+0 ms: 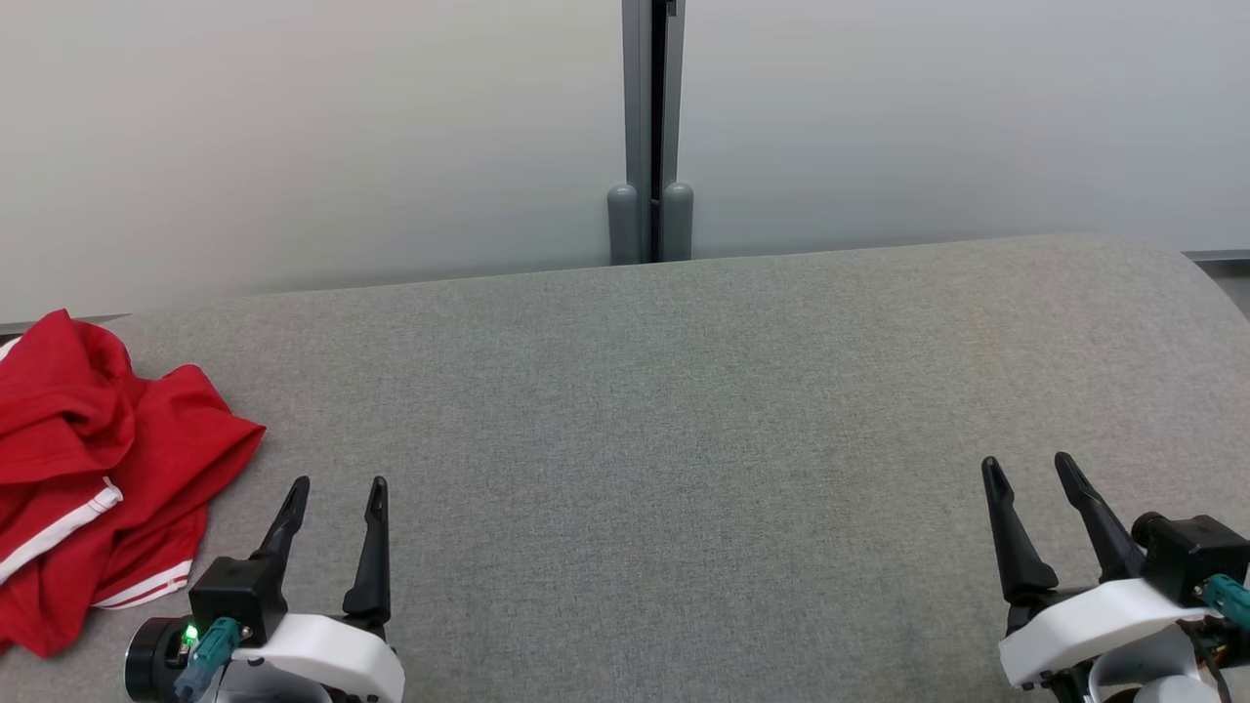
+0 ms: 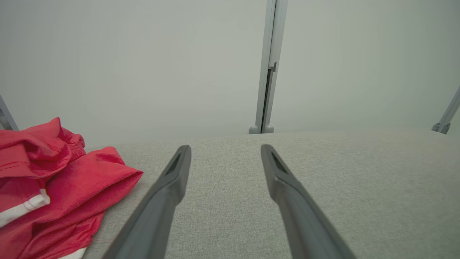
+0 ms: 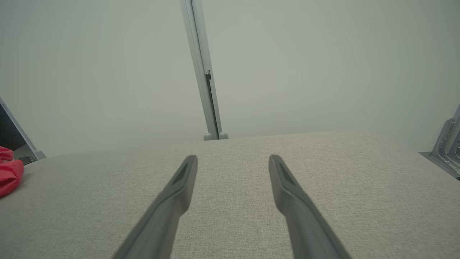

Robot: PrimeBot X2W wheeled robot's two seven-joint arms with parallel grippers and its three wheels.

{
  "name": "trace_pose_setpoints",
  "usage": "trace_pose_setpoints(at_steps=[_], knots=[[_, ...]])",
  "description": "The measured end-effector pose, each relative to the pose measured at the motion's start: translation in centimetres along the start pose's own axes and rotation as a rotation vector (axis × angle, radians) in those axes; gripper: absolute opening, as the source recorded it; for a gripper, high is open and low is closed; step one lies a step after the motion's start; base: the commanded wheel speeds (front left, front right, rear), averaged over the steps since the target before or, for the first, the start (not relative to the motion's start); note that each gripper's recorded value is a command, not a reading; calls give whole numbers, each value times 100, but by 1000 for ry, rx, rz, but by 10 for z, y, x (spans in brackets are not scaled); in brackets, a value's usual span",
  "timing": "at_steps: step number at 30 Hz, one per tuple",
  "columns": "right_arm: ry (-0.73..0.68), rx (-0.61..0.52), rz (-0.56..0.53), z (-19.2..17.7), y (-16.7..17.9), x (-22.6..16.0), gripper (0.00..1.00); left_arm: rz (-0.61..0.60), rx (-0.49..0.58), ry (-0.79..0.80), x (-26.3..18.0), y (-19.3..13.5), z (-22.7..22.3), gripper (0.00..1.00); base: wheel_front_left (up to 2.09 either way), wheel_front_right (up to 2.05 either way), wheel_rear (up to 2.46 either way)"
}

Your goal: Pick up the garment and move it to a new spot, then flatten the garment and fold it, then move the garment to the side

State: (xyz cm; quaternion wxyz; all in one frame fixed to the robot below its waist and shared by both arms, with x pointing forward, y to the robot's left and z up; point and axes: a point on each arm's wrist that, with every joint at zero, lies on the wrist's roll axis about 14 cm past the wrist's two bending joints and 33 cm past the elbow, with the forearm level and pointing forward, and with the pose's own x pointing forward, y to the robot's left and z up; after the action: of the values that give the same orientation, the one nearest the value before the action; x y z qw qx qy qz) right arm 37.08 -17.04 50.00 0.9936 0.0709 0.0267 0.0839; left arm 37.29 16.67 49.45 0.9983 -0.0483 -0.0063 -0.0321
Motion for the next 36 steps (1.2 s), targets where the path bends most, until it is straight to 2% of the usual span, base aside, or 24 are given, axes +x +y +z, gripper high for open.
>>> trace_pose_setpoints(at_steps=[16,36], knots=[[-7,-54,-1,0,1,-2,100,-27,91,-5,-1,-5,-3,100,0,0,0],[4,-34,-7,-3,-1,-3,100,2,56,24,-4,0,-13,100,0,0,0]])
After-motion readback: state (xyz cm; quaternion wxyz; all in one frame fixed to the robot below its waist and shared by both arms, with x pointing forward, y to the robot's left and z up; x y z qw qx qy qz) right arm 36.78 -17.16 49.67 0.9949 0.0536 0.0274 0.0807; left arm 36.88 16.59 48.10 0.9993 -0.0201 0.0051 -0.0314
